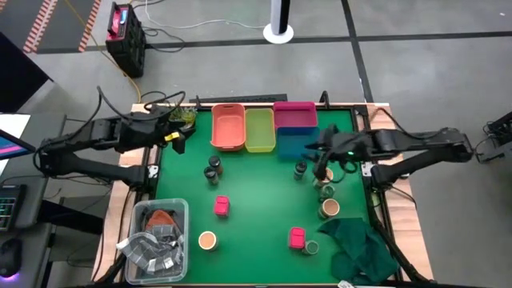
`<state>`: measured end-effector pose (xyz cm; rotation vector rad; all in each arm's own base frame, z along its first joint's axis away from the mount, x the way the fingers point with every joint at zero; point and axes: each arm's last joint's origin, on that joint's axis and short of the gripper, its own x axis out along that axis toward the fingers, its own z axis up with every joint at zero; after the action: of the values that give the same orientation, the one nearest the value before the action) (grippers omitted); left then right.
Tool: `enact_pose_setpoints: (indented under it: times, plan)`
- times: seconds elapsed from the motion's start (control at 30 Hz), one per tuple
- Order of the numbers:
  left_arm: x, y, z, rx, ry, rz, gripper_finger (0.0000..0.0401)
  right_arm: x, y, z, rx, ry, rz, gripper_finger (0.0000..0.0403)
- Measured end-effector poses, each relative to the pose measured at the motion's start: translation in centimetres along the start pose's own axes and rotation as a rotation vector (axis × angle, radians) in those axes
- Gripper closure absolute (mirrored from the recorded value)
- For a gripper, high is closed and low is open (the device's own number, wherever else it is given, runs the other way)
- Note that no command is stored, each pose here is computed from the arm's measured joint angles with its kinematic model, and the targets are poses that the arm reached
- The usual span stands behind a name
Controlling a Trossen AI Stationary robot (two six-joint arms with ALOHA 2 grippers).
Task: Sort spices by type
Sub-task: Put the top right black seasoning bottle into the pink bin
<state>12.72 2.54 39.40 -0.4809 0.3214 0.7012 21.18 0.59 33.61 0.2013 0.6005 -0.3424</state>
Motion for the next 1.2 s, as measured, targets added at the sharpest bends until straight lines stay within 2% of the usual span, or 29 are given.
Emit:
enact_pose_setpoints:
  times: [0.07,0.17,0.33,0.5,0.77,0.97,1.2]
  plan:
    - [0.0,-0.2,0.2,0.002,0.015,-0.021,0.0164,1.6,0.4,0.1,-0.007,0.077,0.03,0.0151]
    - [0.0,-0.4,0.2,0.005,0.039,-0.053,0.0163,3.8,0.6,-0.2,-0.044,0.205,-0.004,0.0094]
    - [0.0,-0.4,0.1,0.004,0.041,-0.055,0.0163,6.6,0.5,-0.9,-0.107,0.426,-0.093,0.0049]
    - [0.0,-0.4,0.1,0.025,0.041,-0.056,0.0163,8.3,0.5,-1.6,-0.149,0.544,-0.11,0.0045]
    - [0.1,-0.1,-0.2,0.043,0.076,-0.032,0.0163,9.7,-0.3,-2.1,-0.15,0.611,-0.145,0.0046]
    - [0.1,0.1,-0.5,0.059,0.11,-0.009,0.0163,10.4,-1.1,-3.7,-0.099,0.68,-0.106,0.0046]
    - [0.1,0.1,-0.6,0.07,0.108,-0.001,0.0163,11.2,-1.1,-4.4,-0.113,0.632,-0.085,0.0046]
